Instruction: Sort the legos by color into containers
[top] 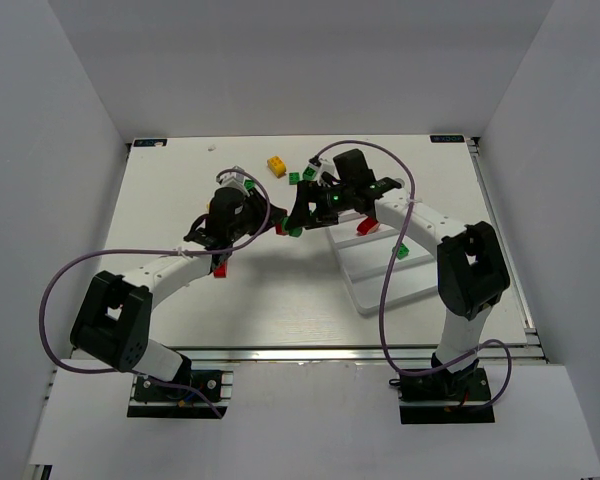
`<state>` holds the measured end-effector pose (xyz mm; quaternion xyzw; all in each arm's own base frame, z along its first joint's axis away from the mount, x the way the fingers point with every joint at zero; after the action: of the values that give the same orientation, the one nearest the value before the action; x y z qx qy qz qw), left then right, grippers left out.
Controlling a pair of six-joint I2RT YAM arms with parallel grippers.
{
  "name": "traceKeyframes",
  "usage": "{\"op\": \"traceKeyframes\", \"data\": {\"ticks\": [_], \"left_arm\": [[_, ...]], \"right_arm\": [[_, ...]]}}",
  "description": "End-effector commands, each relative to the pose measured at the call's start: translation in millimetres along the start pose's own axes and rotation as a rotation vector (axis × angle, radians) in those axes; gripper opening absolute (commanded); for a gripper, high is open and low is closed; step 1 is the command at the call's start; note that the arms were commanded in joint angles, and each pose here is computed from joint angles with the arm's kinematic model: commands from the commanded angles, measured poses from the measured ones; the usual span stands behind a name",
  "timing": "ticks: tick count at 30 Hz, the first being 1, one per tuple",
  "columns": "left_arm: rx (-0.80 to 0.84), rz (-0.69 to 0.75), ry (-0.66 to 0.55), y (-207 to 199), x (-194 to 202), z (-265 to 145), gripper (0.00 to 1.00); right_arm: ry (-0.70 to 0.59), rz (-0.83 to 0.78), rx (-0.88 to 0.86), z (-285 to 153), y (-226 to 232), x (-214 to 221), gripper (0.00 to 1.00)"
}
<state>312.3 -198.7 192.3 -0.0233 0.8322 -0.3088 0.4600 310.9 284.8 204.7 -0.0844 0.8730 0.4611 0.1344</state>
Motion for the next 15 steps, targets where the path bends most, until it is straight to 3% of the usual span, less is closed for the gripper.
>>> {"op": "traceKeyframes", "data": {"ticks": [1, 10, 15], "left_arm": [[0.043, -0.002, -0.055, -13, -9, -8, 0.14], [0.056, -0.010, -0.035, -16, 1, -5, 0.14], [0.053, -0.007, -0.037, -17, 0, -3, 0.14]], "right_arm": [[-0.037, -0.010, 0.010, 2, 6, -9, 0.85], [-0.041, 0.001, 0.011, 9, 6, -13, 0.75], [-0.049, -0.013, 0.010, 5, 7, -12, 0.61]]}}
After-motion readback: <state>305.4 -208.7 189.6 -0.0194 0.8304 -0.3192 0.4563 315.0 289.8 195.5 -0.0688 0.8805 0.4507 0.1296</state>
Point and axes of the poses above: each gripper's point midway between its finger pads, its own z axis out along the fingers, its own y axis along the line the jaws close on, x = y × z, the point moved 8 cm from there along -z, back along the fingers, and after that the axes turned 15 degrees about z, right-handed, at the moved point
